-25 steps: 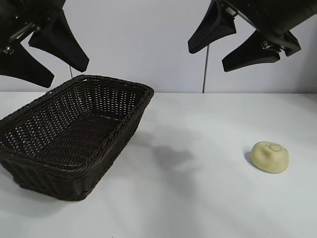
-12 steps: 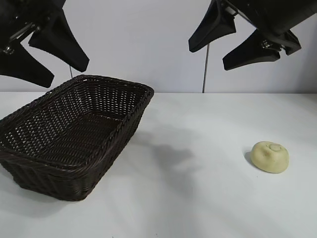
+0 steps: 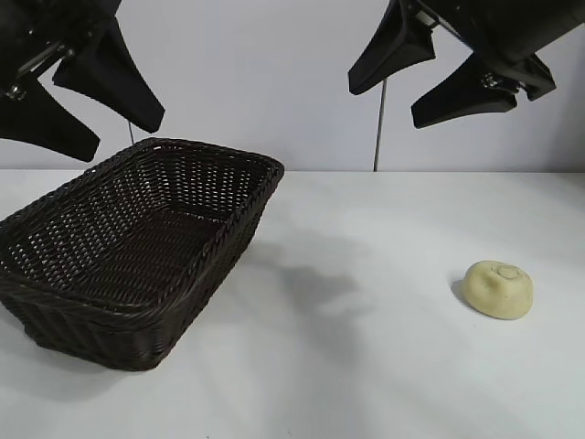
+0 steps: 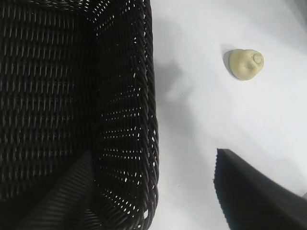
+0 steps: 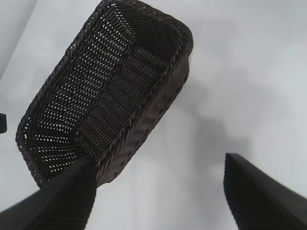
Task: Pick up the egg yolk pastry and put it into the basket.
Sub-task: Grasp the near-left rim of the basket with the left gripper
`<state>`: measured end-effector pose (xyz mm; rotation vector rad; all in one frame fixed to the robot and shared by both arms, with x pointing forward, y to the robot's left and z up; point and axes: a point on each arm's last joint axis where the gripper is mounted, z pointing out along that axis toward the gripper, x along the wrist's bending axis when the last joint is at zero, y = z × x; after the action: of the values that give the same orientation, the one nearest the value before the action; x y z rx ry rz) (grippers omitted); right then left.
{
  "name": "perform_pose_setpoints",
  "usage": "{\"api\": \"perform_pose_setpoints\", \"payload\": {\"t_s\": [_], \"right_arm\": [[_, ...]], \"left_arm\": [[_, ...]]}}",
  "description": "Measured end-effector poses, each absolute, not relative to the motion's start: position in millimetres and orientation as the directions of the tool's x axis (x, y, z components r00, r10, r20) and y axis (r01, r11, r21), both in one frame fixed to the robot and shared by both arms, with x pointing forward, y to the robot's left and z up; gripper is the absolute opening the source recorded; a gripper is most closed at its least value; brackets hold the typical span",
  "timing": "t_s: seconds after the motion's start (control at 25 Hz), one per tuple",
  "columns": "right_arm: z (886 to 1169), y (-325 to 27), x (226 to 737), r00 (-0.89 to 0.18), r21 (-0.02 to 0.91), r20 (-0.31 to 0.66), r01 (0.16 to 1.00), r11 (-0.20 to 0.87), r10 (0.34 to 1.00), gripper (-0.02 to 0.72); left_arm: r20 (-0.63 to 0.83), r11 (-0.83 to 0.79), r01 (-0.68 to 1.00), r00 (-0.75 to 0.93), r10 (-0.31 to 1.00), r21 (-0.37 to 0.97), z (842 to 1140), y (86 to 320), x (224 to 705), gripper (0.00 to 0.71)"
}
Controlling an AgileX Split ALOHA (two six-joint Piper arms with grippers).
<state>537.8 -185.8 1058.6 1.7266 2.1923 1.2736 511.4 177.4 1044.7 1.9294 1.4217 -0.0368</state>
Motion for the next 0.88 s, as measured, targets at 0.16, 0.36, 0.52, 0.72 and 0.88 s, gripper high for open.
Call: {"api": "perform_pose_setpoints", "payload": {"t_s": [0.16,0.36,0.52,0.72,0.88], "right_arm": [[1058.6,-185.8,537.8,-0.363,0.634,0.415,0.773,0.021,0.834,0.537],[1058.5,-185.8,537.7,-0.362,0.633,0.416,0.774,0.021,0.834,0.537],[1058.5,-185.8,537.7,-0.362,0.633,0.416,0.774,0.021,0.834,0.537],[1058.5,-185.8,537.7,-0.363,0.632,0.416,0.775,0.021,0.834,0.537],[1058.5,-185.7,537.6,-0.363,0.632,0.417,0.775,0.021,0.834,0.537]], "left_arm": [[-0.518,0.034,0.898,0.221,0.827,0.438,1044.7,177.3,511.3,0.517],[-0.623,0.271,0.949,-0.114,0.773,0.163,1045.4,176.4,503.3,0.517],[-0.614,0.397,0.912,-0.256,0.747,0.103,1058.9,183.7,493.8,0.517],[-0.558,0.583,0.809,-0.45,0.697,0.075,1068.6,195.6,485.5,0.517],[-0.467,0.661,0.74,-0.546,0.696,0.12,1063.3,190.9,479.6,0.517]]}}
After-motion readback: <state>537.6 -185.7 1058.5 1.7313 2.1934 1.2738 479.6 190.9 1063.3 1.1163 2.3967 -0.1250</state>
